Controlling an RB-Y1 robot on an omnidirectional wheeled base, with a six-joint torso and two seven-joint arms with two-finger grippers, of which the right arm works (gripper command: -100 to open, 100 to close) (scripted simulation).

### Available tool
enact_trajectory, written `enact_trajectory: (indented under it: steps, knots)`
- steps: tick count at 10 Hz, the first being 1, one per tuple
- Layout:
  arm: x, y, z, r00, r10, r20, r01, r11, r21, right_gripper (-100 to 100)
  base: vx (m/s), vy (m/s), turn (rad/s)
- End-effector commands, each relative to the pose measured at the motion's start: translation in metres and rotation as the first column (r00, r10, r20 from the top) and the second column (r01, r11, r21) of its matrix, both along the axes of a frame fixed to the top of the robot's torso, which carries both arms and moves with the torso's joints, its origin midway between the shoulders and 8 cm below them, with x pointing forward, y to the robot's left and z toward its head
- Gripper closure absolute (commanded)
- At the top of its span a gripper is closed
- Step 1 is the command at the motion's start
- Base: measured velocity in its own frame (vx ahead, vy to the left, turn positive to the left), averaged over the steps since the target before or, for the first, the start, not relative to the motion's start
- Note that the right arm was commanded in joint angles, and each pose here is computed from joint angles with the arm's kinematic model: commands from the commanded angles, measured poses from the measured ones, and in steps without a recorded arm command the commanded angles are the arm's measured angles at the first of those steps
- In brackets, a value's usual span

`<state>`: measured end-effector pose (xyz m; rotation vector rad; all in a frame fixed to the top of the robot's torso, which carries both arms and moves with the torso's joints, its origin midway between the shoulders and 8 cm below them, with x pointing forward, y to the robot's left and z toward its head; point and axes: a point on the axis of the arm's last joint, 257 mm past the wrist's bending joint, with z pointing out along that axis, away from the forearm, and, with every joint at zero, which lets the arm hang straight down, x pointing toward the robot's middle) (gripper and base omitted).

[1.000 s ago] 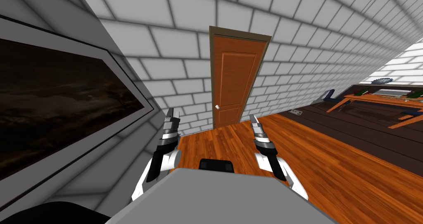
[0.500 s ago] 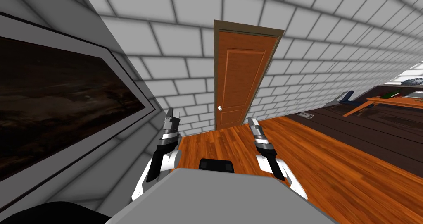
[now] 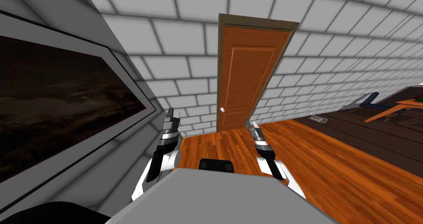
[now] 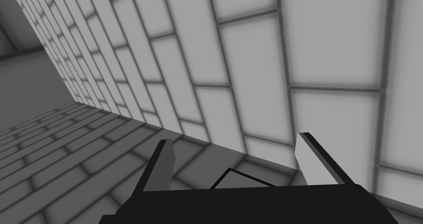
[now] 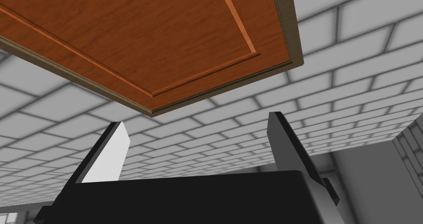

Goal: Pull the door open

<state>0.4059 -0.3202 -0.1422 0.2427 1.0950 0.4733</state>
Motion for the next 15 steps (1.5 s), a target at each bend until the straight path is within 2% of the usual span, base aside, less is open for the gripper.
enact_trajectory:
  steps: [1,4,7,11,15]
  knots:
    - [0.000,-0.006,-0.015,0.9994,-0.023,-0.026,0.022,0.999,-0.042,-100,0.105,0.019,0.108]
    - [0.002,-0.015,-0.043,0.9954,-0.064,-0.071,0.056,0.992,-0.110,-100,0.102,0.028,0.080]
    - [0.002,-0.023,-0.071,0.9881,-0.102,-0.115,0.081,0.981,-0.176,-100,0.101,0.010,0.097]
    - [-0.001,-0.032,-0.106,0.9746,-0.148,-0.168,0.102,0.962,-0.255,-100,0.116,0.015,0.079]
    - [-0.005,-0.038,-0.140,0.9582,-0.187,-0.217,0.110,0.940,-0.323,-100,0.107,0.005,0.080]
